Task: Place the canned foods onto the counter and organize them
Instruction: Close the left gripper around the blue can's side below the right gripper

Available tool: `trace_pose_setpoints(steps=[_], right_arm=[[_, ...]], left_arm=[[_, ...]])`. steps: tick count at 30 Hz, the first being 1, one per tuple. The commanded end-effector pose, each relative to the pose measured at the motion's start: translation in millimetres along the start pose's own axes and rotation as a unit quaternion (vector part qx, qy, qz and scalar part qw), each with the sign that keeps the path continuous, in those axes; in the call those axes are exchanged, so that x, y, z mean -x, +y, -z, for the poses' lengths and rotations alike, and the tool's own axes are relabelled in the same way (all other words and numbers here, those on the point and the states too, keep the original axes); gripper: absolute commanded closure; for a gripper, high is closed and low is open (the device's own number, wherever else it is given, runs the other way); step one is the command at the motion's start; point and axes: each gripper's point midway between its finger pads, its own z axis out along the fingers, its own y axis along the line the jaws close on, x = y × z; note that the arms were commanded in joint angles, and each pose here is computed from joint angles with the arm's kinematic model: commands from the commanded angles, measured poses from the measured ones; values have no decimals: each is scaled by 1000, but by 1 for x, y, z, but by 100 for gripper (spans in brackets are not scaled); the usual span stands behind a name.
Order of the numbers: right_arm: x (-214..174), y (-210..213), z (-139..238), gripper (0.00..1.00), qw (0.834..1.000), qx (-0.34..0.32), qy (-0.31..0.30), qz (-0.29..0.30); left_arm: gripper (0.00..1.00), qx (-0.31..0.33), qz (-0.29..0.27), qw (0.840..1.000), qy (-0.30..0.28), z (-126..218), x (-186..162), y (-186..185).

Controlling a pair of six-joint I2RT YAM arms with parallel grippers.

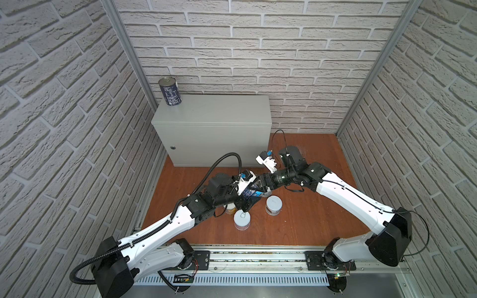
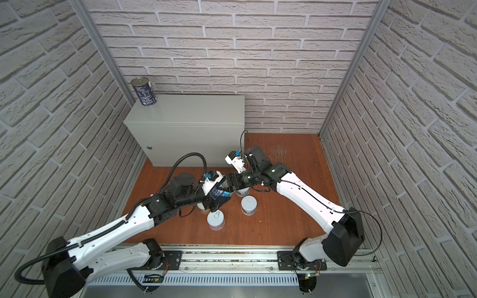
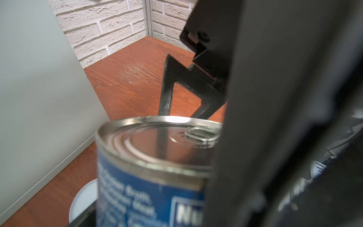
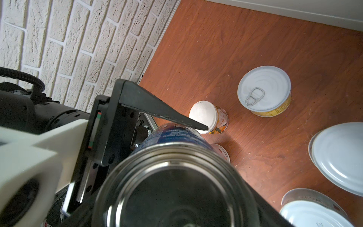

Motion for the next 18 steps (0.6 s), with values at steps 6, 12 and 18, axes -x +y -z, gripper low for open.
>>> trace_pose_setpoints(steps=[6, 12, 18], right_arm=[[35, 48, 18, 43, 992, 100, -59, 54], [37, 38, 16, 44, 994, 75, -64, 53], [38, 35, 14, 45, 994, 70, -63, 49]], left_arm=[[17, 6, 0, 999, -54, 7, 15, 10], [28, 8, 1, 998, -60, 8, 17, 12], [33, 16, 8, 997, -71, 9, 21, 18]])
